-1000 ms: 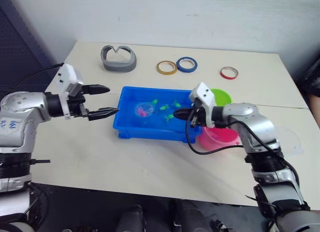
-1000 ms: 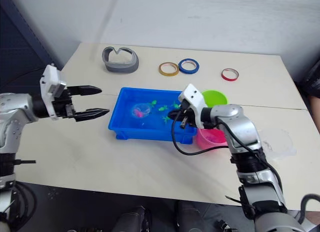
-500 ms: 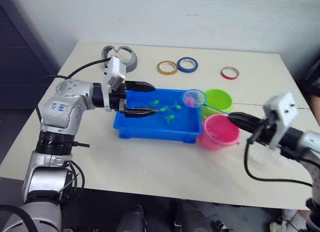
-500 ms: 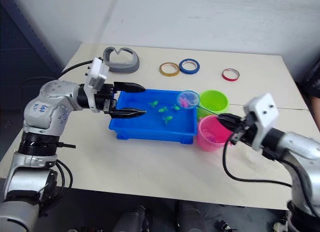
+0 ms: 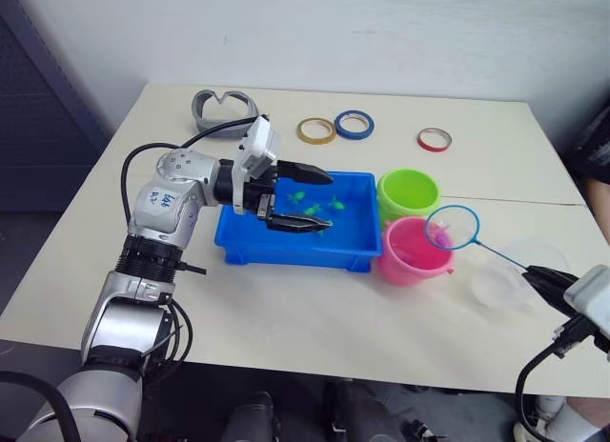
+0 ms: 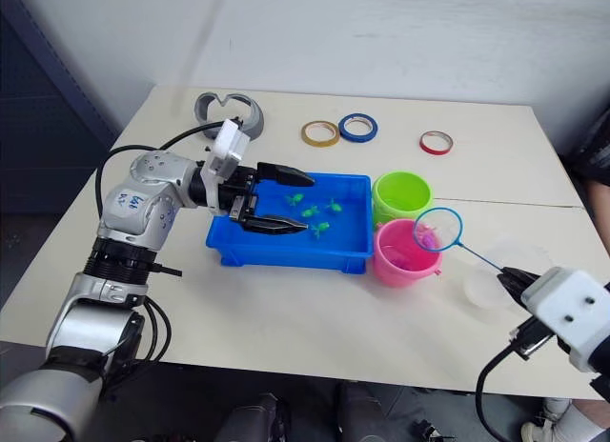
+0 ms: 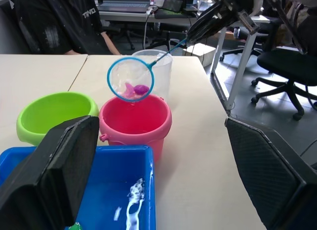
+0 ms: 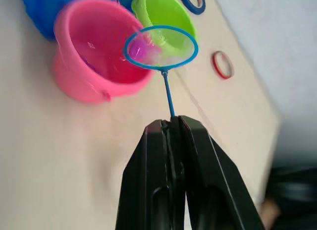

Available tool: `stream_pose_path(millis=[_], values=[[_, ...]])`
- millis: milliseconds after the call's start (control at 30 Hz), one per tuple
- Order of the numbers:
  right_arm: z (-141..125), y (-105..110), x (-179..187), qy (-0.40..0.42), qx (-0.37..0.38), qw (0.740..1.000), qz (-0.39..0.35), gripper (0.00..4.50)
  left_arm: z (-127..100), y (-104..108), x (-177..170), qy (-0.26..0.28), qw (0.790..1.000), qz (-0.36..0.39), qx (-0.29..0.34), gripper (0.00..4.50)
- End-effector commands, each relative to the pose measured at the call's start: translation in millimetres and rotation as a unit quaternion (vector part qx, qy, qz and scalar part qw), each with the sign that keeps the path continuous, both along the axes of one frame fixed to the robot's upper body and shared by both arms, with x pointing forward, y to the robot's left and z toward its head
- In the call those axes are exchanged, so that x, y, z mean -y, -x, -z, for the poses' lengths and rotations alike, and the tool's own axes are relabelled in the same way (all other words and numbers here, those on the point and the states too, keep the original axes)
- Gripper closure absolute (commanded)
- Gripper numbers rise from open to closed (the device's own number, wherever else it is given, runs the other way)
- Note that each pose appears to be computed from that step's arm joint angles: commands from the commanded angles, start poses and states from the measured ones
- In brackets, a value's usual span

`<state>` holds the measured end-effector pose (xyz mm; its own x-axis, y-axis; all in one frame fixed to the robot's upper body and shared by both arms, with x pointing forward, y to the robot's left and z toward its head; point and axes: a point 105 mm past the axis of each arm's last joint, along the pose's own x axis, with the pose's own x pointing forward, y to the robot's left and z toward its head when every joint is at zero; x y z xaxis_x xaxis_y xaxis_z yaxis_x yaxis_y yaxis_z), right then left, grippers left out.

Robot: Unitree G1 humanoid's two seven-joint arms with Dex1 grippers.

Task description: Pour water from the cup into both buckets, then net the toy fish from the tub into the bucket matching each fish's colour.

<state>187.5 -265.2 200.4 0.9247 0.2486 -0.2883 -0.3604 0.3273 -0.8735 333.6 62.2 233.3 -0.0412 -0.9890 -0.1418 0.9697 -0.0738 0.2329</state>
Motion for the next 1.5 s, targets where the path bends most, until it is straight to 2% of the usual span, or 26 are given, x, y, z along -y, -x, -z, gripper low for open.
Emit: stream_pose_path(millis=[33,167,267,333,433,533,567,633,700,767,833,900,1000,1133,1500], values=[[2.6,2.0,-7.4,0.171,0.05,0.981,-0.075,4.5,-13.1,-0.4,1.6,0.002,1.0,0.007,0.029,0.06],[1.3,-0.3,-8.5,0.291,0.109,0.941,-0.132,4.5,-14.9,-4.4,-2.0,-0.001,0.999,0.0,0.035,0.06],[-3.4,-6.1,-2.3,0.344,0.139,0.918,-0.14,4.5,-17.2,-6.7,-4.8,-0.003,0.999,-0.004,0.04,0.06],[-9.1,-10.6,2.1,0.357,0.158,0.911,-0.135,4.5,-18.4,-8.1,-6.3,-0.003,0.999,-0.008,0.042,0.06],[-9.3,-15.1,9.3,0.335,0.156,0.921,-0.124,4.5,-19.0,-10.6,-8.4,-0.002,0.999,-0.015,0.044,0.06],[-19.2,-20.3,10.2,0.183,0.16,0.966,-0.085,4.5,-14.4,-17.6,-18.9,-0.009,0.998,-0.041,0.041,0.06],[-27.0,-23.7,6.3,0.091,0.162,0.98,-0.067,4.5,-12.5,-20.2,-24.2,-0.012,0.998,-0.052,0.039,0.06],[-35.8,-31.9,-6.7,-0.076,0.135,0.987,-0.051,4.5,-10.4,-23.1,-34.5,-0.013,0.997,-0.071,0.035,0.06],[-29.3,-37.8,-32.8,-0.204,0.055,0.975,-0.068,4.5,-7.7,-24.5,-43.7,-0.015,0.995,-0.089,0.032,0.06],[-21.3,-41.4,-54.6,-0.28,-0.019,0.957,-0.078,4.5,-5.7,-25.3,-49.4,-0.016,0.994,-0.102,0.03,0.06],[-8.7,-48.6,-77.4,-0.361,-0.101,0.924,-0.079,4.5,-2.5,-25.9,-57.4,-0.018,0.992,-0.122,0.029,0.06],[-1.2,-53.2,-92.5,-0.4,-0.155,0.9,-0.077,4.5,-0.3,-25.6,-62.3,-0.022,0.99,-0.135,0.03,0.06],[8.0,-73.5,-108.6,-0.448,-0.206,0.868,-0.056,4.5,5.6,-21.8,-71.5,-0.033,0.987,-0.156,0.033,0.06],[16.9,-91.6,-115.2,-0.471,-0.244,0.848,-0.025,4.5,9.2,-12.4,-77.9,-0.042,0.983,-0.173,0.035,0.06],[36.0,-121.0,-112.2,-0.478,-0.285,0.83,0.02,4.5,10.6,8.3,-96.3,-0.047,0.972,-0.23,0.032,0.06]])
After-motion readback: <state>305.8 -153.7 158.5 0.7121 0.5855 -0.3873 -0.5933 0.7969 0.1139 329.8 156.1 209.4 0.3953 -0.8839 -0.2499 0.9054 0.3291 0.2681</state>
